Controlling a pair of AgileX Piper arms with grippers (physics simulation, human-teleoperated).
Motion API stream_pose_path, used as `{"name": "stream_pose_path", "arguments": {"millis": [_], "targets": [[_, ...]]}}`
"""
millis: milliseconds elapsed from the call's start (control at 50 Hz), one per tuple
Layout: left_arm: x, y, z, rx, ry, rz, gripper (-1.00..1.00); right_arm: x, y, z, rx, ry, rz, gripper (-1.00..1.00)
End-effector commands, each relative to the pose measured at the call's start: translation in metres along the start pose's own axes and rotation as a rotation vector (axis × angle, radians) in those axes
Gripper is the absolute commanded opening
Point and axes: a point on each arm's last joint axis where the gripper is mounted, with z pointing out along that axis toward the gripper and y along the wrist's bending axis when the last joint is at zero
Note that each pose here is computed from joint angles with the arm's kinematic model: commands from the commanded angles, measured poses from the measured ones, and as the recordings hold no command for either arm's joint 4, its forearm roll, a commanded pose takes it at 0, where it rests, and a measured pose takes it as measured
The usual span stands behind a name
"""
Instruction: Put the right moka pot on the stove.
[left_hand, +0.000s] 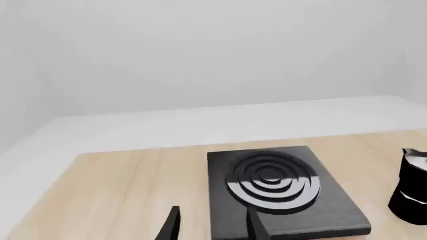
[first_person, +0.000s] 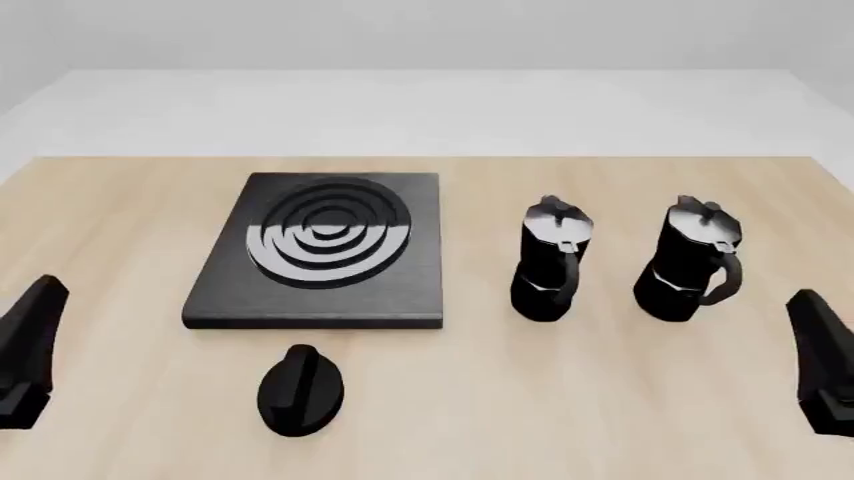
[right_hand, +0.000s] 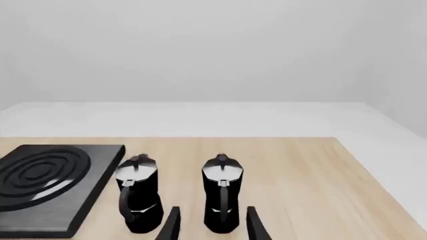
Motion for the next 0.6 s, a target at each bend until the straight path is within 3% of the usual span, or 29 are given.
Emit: {"name": "stream_pose_path", "arguments": {"millis": [20, 340, 500, 600], "targets": [[0.016, 0.002, -0.004, -0.054, 0.014, -0.049, 1.00, -0.005, 0.001, -0.001, -0.009, -0.003, 0.001, 1.00], [0.016, 0.002, -0.004, -0.054, 0.015, -0.049, 1.00, -0.019, 0.000, 0.019, -0.002, 0.057, -0.040, 1.00], [0.016, 0.002, -0.003, -0.054, 0.015, -0.049, 1.00, -0.024, 0.000, 0.034, 0.000, 0.097, 0.001, 1.00], [0.016, 0.002, -0.004, -0.054, 0.015, -0.049, 1.00, -0.024, -0.001, 0.039, 0.006, 0.113, -0.009, 1.00]]}}
